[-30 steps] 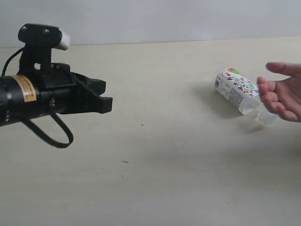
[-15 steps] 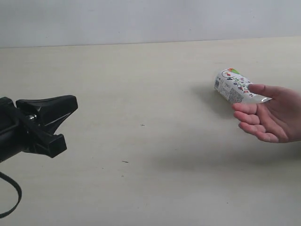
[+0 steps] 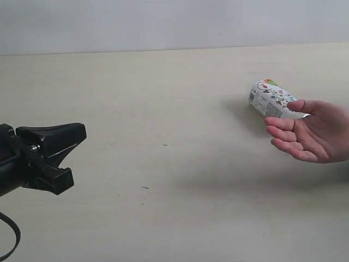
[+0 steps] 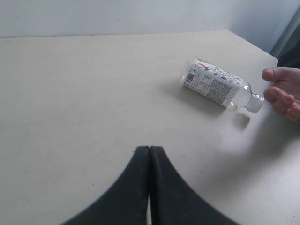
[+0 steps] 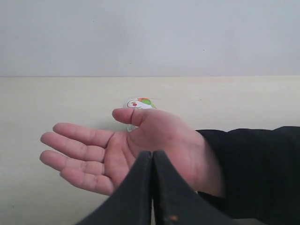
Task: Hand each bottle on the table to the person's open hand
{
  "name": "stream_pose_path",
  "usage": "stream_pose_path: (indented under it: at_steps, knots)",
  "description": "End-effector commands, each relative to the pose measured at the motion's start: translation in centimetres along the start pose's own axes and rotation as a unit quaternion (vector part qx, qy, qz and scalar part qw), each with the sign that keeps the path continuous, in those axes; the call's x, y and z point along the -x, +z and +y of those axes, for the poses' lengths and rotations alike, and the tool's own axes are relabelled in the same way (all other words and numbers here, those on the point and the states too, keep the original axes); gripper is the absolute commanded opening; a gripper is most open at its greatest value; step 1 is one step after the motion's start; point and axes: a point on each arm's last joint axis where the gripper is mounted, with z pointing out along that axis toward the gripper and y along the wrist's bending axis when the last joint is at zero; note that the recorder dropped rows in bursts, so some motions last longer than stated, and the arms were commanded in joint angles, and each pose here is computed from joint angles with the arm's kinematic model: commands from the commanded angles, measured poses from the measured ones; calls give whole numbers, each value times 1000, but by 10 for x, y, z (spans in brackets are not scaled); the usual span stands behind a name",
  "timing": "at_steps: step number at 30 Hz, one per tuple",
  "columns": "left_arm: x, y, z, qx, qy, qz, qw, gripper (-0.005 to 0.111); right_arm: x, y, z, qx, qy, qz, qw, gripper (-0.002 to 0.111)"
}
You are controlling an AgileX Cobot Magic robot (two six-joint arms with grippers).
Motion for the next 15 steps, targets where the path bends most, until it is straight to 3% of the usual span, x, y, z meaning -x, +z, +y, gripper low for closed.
stream_pose_path:
  at_steps: [1,6,15]
  knots:
    - [1,-1,0,0,1,-3,1000,0,0,0,0,0,0,-5,1000,0]
    - [1,-1,0,0,1,-3,1000,0,3,0,0,1,-15,-26,1000,0]
    - [1,-1,0,0,1,-3,1000,0,38,-9,4,25,12,-224,974,0]
